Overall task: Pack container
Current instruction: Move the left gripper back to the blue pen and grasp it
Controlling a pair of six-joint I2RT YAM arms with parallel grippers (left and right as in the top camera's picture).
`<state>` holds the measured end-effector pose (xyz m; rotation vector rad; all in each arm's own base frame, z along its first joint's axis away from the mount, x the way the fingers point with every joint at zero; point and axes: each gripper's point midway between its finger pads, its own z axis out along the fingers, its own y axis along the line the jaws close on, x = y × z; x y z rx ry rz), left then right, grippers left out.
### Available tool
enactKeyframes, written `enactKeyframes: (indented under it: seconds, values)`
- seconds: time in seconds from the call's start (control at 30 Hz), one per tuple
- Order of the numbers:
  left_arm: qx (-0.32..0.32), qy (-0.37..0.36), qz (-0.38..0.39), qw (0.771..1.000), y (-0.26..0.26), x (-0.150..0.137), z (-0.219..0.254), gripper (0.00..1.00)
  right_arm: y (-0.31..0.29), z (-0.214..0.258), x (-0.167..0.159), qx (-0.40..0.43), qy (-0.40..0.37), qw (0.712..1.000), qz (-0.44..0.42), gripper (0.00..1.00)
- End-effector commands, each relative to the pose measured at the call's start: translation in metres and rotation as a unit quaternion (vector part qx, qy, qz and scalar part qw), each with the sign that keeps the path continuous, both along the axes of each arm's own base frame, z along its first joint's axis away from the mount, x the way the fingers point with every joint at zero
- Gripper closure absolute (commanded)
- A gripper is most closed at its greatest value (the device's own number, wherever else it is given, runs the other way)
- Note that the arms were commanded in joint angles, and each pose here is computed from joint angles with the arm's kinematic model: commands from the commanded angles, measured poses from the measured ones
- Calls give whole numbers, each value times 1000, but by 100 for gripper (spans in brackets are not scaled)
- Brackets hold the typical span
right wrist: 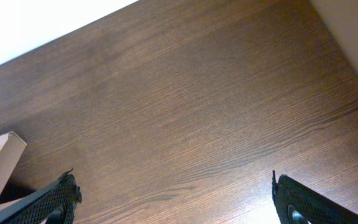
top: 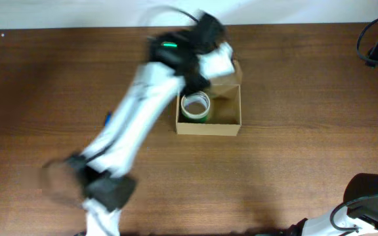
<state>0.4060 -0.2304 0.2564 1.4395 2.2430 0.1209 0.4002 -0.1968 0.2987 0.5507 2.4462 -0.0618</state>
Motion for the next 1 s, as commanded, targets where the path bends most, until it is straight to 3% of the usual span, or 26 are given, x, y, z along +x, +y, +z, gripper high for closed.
enactKeyframes:
  seconds: [0.0, 0.2, 0.33, 0.73, 0.87, 0.97]
  values:
    - [-50, -37, 174, 983, 97, 4, 35, 45, 0, -1, 2, 7, -1, 1000, -3, 1]
    - [-118, 20, 405, 906, 207, -16, -31, 40, 0, -1, 2, 7, -1, 1000, -2, 1]
    - [-106, 98, 448, 882, 231, -44, -91, 39, 0, -1, 2, 7, -1, 1000, -3, 1]
    - [-52, 184, 466, 864, 258, -73, -177, 36, 0, -1, 2, 7, -1, 1000, -3, 1]
    - [-34, 207, 438, 874, 261, -72, -198, 50, 0, -1, 2, 7, -1, 1000, -3, 1]
    - [-21, 224, 416, 881, 262, -71, -214, 51, 0, -1, 2, 7, -1, 1000, -2, 1]
